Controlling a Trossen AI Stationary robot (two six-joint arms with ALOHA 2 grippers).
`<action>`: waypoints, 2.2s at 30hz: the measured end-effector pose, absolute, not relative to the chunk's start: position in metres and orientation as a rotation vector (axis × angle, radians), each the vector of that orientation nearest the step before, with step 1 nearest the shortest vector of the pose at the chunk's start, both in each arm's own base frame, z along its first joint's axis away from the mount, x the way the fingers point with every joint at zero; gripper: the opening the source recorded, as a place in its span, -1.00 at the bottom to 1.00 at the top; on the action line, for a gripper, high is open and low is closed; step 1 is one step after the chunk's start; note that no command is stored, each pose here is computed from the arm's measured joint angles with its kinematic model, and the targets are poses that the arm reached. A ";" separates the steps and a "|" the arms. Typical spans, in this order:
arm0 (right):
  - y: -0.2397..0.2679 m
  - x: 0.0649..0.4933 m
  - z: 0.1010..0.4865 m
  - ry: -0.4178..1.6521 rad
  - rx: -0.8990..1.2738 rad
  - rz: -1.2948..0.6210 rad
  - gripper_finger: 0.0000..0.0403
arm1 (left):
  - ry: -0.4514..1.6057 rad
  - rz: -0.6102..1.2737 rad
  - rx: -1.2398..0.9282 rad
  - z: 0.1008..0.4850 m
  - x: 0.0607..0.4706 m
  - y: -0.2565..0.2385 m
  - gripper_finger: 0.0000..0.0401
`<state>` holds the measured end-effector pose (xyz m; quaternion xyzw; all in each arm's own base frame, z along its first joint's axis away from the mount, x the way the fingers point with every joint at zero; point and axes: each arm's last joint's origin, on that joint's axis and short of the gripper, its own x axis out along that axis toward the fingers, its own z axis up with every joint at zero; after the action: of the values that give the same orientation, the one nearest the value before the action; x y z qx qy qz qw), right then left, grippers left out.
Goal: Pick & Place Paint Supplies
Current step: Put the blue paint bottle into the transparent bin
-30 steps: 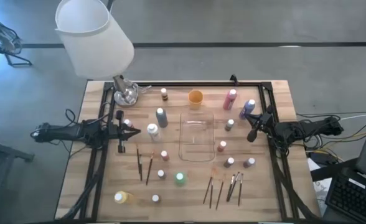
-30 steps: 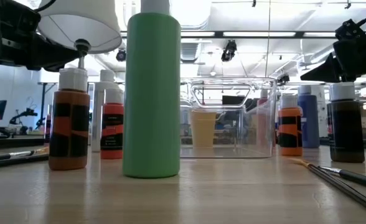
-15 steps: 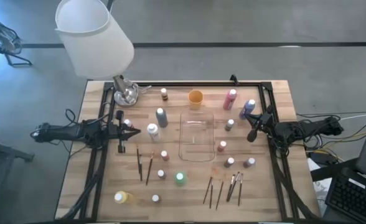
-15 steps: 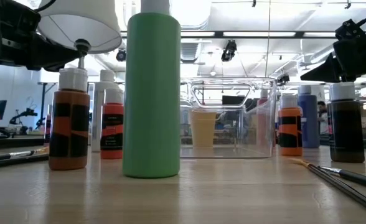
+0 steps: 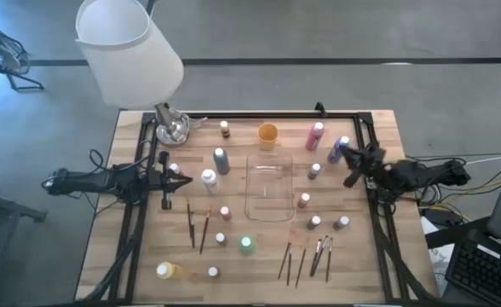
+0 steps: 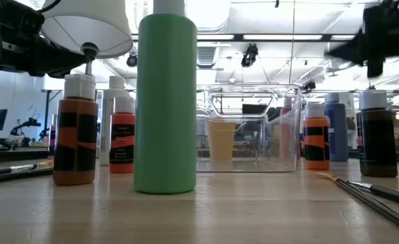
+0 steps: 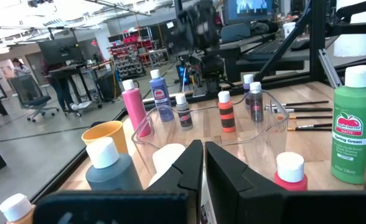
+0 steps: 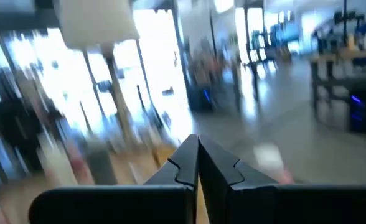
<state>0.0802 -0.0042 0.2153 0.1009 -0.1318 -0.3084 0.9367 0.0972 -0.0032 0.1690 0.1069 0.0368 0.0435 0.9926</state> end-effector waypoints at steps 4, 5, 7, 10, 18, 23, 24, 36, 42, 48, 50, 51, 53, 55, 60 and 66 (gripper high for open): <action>-0.006 0.067 0.244 -0.532 0.199 -0.596 -0.96 | 0.073 0.088 0.214 0.169 0.097 -0.003 -0.88; -0.007 0.063 0.249 -0.571 0.164 -0.615 -0.96 | 0.073 0.087 0.215 0.169 0.097 -0.003 -0.88; -0.008 0.057 0.255 -0.613 0.097 -0.660 -0.96 | 0.073 0.087 0.214 0.169 0.097 -0.003 -0.88; -0.011 0.051 0.261 -0.602 0.001 -0.755 -0.96 | 0.073 0.087 0.214 0.169 0.097 -0.003 -0.88; -0.022 0.025 0.300 -0.465 0.189 -1.062 -0.96 | 0.073 0.087 0.214 0.169 0.097 -0.003 -0.88; -0.025 0.017 0.316 -0.466 0.338 -1.072 -0.96 | 0.071 0.089 0.215 0.169 0.097 -0.003 -0.88; -0.024 0.018 0.318 -0.446 0.336 -1.056 -0.96 | 0.073 0.103 0.227 0.169 0.097 -0.003 -0.88; -0.010 0.073 0.299 0.044 -0.055 -0.941 -0.96 | 0.096 0.240 0.297 0.169 0.097 0.001 -0.88; -0.006 0.087 0.324 0.047 -0.044 -0.941 -0.96 | 0.095 0.240 0.297 0.169 0.097 0.001 -0.88; -0.005 0.094 0.343 0.075 -0.028 -0.994 -0.82 | 0.096 0.240 0.296 0.169 0.097 0.001 -0.88; -0.006 0.091 0.349 0.066 0.005 -1.004 -0.71 | 0.096 0.240 0.296 0.169 0.097 0.001 -0.88; -0.007 0.089 0.352 0.062 0.026 -1.006 -0.65 | 0.096 0.241 0.296 0.169 0.097 0.001 -0.88; -0.008 0.085 0.356 0.058 0.058 -1.005 -0.50 | 0.096 0.241 0.296 0.169 0.097 0.001 -0.88; -0.009 0.082 0.356 0.068 0.073 -1.005 -0.35 | 0.096 0.240 0.296 0.169 0.097 0.001 -0.88; -0.012 0.074 0.352 0.132 0.105 -0.972 -0.04 | 0.096 0.240 0.296 0.169 0.097 0.001 -0.88; -0.013 0.076 0.342 0.136 0.152 -0.998 0.09 | 0.096 0.241 0.296 0.169 0.097 0.001 -0.88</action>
<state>0.0758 -0.0126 0.3423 0.0729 0.0653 -0.4778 0.8730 0.0968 0.0014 0.1694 0.1469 0.0477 0.1196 0.9807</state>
